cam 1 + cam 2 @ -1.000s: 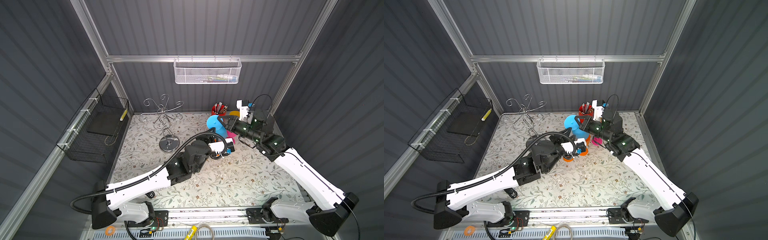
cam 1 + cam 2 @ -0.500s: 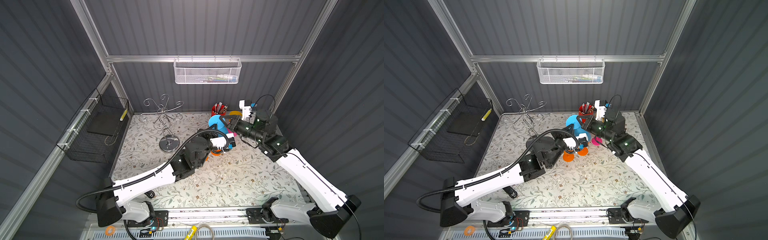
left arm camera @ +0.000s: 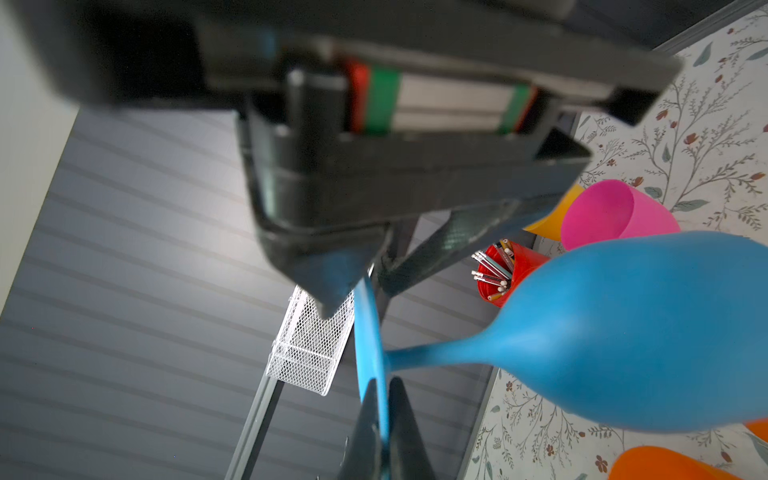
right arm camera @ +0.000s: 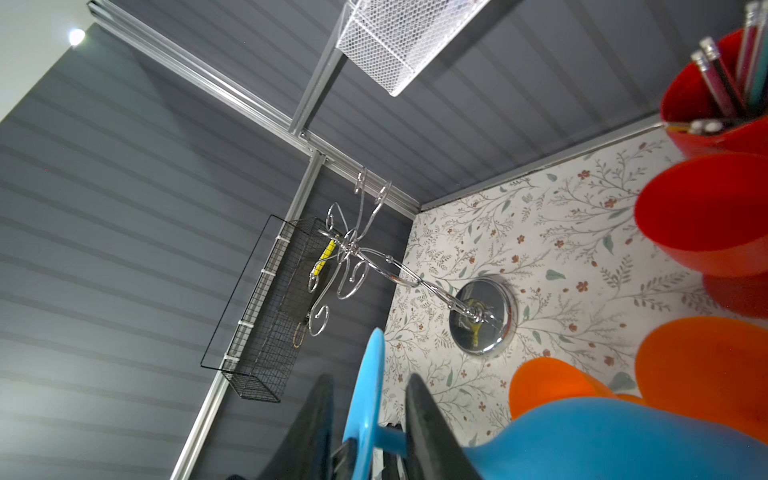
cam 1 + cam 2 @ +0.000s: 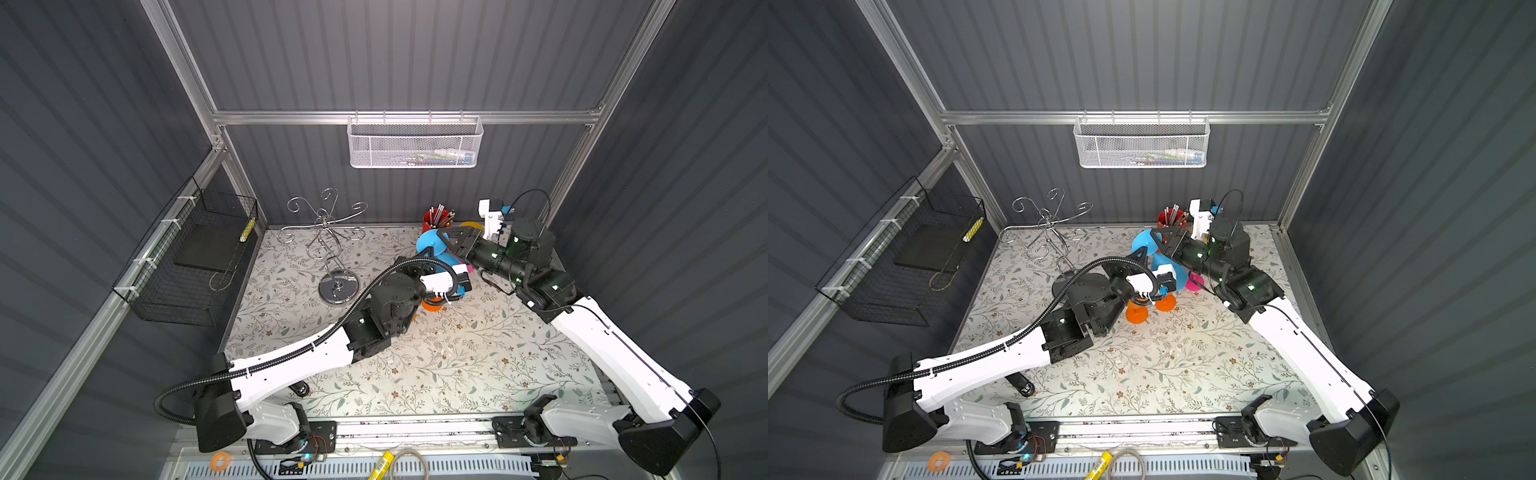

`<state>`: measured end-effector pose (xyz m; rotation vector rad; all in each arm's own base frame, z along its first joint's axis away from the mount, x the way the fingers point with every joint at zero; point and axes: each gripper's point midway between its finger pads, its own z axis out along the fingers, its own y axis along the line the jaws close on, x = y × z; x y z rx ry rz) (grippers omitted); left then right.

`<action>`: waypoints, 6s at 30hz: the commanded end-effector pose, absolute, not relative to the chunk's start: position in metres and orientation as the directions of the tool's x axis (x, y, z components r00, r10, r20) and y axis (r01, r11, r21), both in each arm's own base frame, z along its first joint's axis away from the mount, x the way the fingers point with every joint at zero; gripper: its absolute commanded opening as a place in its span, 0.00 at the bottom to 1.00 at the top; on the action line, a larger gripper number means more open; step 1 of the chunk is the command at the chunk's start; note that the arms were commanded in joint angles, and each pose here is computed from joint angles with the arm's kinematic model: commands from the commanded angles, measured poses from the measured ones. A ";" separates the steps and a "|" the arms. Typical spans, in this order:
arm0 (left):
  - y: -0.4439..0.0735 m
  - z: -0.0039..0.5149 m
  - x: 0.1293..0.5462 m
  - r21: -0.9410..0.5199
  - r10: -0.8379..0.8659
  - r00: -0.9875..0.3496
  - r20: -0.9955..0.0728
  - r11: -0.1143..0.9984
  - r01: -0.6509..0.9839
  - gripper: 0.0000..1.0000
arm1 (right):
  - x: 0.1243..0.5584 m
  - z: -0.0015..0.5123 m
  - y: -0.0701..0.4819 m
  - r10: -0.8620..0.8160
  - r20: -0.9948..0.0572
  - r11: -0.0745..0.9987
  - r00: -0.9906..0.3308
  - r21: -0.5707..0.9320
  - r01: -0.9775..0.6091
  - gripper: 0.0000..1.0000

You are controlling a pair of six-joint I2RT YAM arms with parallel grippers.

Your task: Take the wine glass off the wine glass rack

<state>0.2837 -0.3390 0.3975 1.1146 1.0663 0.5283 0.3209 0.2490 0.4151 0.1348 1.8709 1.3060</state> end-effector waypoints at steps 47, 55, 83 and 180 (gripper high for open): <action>-0.276 0.389 0.314 -0.110 0.036 -0.298 -0.954 0.882 0.459 0.00 | 0.279 0.400 0.235 0.389 -0.717 0.378 -0.578 0.697 -0.610 0.00; -0.269 0.383 0.312 -0.100 0.046 -0.296 -0.954 0.884 0.457 0.46 | 0.282 0.405 0.224 0.375 -0.759 0.475 -0.532 0.651 -0.593 0.00; -0.249 0.413 0.379 -0.102 0.090 -0.361 -0.928 0.872 0.480 1.00 | 0.188 0.344 0.187 -0.193 -0.760 0.803 -0.621 0.241 -0.545 0.00; -0.036 0.165 0.249 -0.133 -0.215 -0.278 -0.936 0.949 -0.287 1.00 | 0.315 0.162 -0.041 0.052 -0.994 0.933 -0.099 0.013 0.359 0.99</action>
